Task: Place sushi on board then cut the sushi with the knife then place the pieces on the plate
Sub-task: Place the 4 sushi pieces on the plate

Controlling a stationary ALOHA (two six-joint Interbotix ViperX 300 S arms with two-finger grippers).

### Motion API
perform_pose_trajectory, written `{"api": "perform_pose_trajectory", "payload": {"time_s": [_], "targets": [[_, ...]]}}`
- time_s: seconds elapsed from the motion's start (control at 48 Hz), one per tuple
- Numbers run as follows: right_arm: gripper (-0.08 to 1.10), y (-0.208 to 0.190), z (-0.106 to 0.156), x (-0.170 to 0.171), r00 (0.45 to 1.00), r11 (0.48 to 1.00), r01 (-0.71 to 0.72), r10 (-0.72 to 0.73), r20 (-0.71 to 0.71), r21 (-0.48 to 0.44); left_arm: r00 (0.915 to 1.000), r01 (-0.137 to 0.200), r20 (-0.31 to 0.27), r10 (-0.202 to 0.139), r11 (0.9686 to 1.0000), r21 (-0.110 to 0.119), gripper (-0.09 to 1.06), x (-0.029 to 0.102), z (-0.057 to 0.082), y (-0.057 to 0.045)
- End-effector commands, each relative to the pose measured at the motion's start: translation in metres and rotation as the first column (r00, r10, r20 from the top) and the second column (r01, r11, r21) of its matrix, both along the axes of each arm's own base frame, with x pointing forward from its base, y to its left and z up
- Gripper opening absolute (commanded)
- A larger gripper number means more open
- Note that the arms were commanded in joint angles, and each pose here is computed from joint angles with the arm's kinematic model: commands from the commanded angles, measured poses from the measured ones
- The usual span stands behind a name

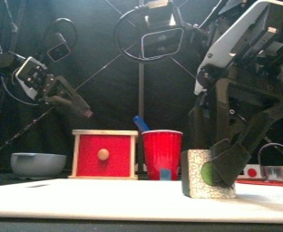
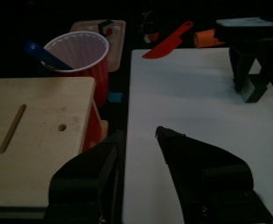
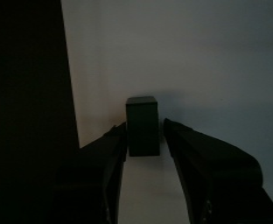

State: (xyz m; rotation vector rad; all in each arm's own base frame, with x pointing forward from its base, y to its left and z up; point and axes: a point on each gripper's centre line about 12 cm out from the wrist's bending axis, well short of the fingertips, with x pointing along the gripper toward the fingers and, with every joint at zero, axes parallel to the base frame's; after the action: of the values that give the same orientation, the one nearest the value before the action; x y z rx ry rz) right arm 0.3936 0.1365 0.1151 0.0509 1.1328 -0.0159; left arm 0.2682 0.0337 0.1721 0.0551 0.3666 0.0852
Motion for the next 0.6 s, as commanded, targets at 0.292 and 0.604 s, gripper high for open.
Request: {"api": "perform_pose_trajectory", "payload": {"time_s": [0.292,0.604], "targets": [[0.59,-0.047,0.045,-0.009,0.994,0.995,0.098,-0.097,0.047,-0.020,0.9999,-0.003,0.014,0.003,1.0000,0.003,0.76,0.003,0.004,0.001],[0.59,-0.148,0.085,-0.058,0.953,0.943,0.303,-0.297,0.064,-0.137,0.9999,-0.003,0.014,0.003,1.0000,0.003,0.76,0.003,0.004,0.001]]}}
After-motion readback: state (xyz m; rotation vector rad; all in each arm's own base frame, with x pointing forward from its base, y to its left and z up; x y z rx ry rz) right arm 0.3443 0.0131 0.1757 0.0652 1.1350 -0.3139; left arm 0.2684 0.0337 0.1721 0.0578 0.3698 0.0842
